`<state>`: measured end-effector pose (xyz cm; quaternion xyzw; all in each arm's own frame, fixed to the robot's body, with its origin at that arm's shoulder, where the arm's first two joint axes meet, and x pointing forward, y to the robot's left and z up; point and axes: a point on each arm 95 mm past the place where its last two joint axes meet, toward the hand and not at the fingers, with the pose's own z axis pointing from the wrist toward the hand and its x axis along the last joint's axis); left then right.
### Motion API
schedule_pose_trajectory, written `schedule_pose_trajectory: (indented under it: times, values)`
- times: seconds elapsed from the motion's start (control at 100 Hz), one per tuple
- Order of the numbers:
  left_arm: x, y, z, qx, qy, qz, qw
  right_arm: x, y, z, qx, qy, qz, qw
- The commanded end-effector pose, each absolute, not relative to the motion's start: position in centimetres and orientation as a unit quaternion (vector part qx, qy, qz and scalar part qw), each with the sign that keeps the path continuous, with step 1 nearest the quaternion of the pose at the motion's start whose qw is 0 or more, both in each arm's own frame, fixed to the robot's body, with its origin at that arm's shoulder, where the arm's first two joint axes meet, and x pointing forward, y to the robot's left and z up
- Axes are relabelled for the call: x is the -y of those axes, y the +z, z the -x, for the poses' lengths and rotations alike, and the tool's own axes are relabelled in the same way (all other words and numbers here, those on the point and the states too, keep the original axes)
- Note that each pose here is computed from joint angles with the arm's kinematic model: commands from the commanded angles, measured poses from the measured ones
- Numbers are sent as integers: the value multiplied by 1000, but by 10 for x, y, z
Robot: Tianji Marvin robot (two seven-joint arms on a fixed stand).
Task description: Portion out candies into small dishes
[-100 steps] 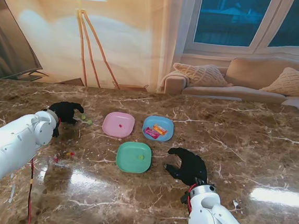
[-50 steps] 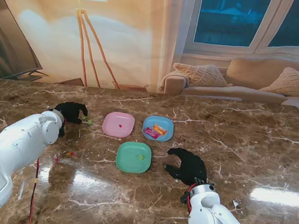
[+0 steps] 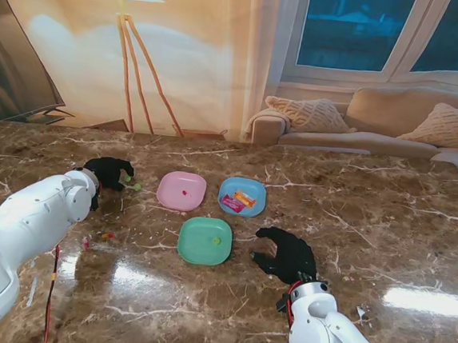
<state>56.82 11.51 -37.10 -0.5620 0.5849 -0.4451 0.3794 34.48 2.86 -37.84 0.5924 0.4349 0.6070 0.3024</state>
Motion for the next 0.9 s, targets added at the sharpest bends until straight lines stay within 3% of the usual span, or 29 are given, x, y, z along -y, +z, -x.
schedule_pose_trajectory:
  times: [0.0,0.89]
  values:
    - [-117,-373,-567,-587,-439,562,383,-28,-385,-341,-440,599,-600,295]
    - [-133,-376,-561,-611,-408,557,387,-29,-387,-342,-444,600,-601,286]
